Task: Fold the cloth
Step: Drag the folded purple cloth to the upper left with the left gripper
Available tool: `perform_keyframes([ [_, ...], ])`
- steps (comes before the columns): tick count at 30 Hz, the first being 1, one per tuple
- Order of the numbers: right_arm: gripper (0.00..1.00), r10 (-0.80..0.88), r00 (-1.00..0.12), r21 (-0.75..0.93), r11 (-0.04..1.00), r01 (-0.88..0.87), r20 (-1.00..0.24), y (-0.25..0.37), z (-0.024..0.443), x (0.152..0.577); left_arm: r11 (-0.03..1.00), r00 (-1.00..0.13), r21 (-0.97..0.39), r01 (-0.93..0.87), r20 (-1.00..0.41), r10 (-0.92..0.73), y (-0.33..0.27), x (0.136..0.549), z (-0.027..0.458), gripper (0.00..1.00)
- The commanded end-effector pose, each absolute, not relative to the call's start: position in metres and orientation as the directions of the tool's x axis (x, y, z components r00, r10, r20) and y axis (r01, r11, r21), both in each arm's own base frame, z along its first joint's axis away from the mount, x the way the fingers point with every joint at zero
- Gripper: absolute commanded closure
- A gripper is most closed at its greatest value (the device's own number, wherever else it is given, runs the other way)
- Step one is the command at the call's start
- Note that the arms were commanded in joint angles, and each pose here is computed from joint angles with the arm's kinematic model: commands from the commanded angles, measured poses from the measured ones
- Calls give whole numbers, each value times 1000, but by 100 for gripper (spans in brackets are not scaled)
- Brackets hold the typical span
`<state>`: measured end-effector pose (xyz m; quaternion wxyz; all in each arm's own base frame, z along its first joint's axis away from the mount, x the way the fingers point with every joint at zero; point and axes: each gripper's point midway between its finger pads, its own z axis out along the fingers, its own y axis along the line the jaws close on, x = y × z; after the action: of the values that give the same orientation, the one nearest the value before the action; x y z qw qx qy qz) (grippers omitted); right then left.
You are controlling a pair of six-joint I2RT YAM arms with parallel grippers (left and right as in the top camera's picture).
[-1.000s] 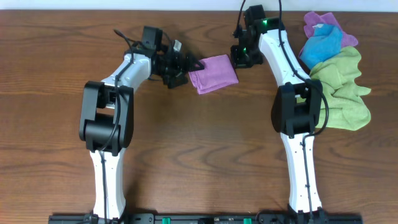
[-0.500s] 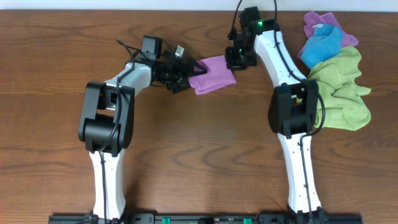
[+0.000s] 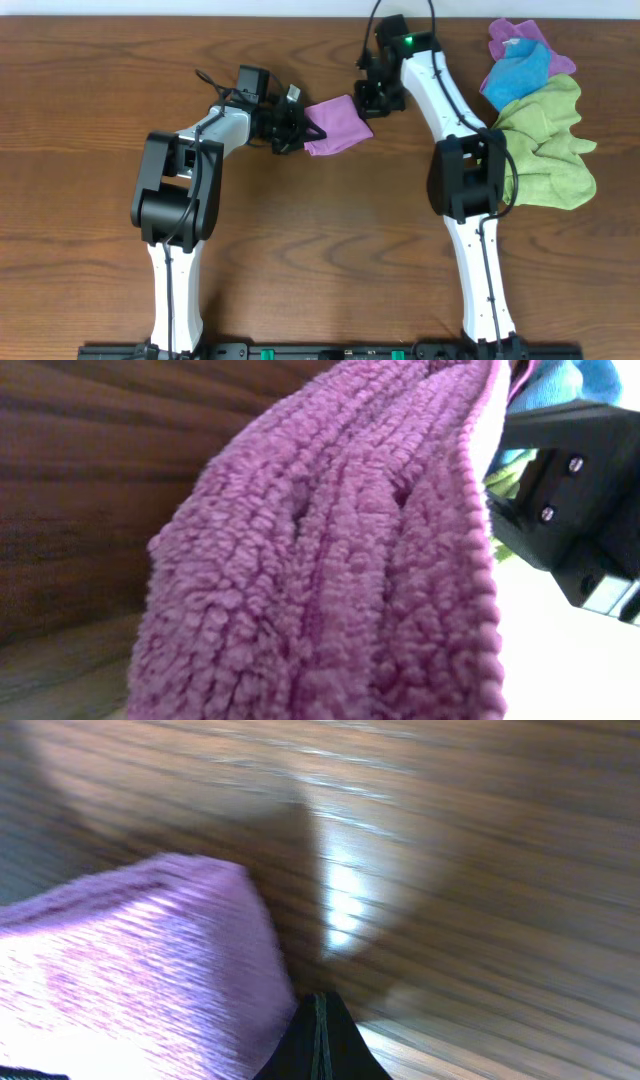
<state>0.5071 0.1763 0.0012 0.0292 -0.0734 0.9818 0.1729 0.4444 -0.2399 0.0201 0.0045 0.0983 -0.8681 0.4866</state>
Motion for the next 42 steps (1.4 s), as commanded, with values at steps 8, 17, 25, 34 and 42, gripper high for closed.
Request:
perform_keyframes([
  [8,98,-29,-992,324,944,-67,-121,123,35,523,454,-917,-885,-100,-95,-386,-169,530,83,94],
  [17,98,-72,-981,322,938,-128,-181,130,66,523,517,-759,-853,-75,-287,-584,-20,574,126,95],
  [25,98,-102,-985,401,904,-149,-136,157,71,506,509,-634,-846,-158,-309,-709,91,568,126,94],
  [34,98,-156,-980,417,888,-195,-126,190,72,494,502,-451,-801,-327,-334,-828,151,575,117,94],
  [42,98,-177,-971,416,880,-229,-160,203,73,497,346,-340,-900,-266,-249,-907,144,614,104,94],
])
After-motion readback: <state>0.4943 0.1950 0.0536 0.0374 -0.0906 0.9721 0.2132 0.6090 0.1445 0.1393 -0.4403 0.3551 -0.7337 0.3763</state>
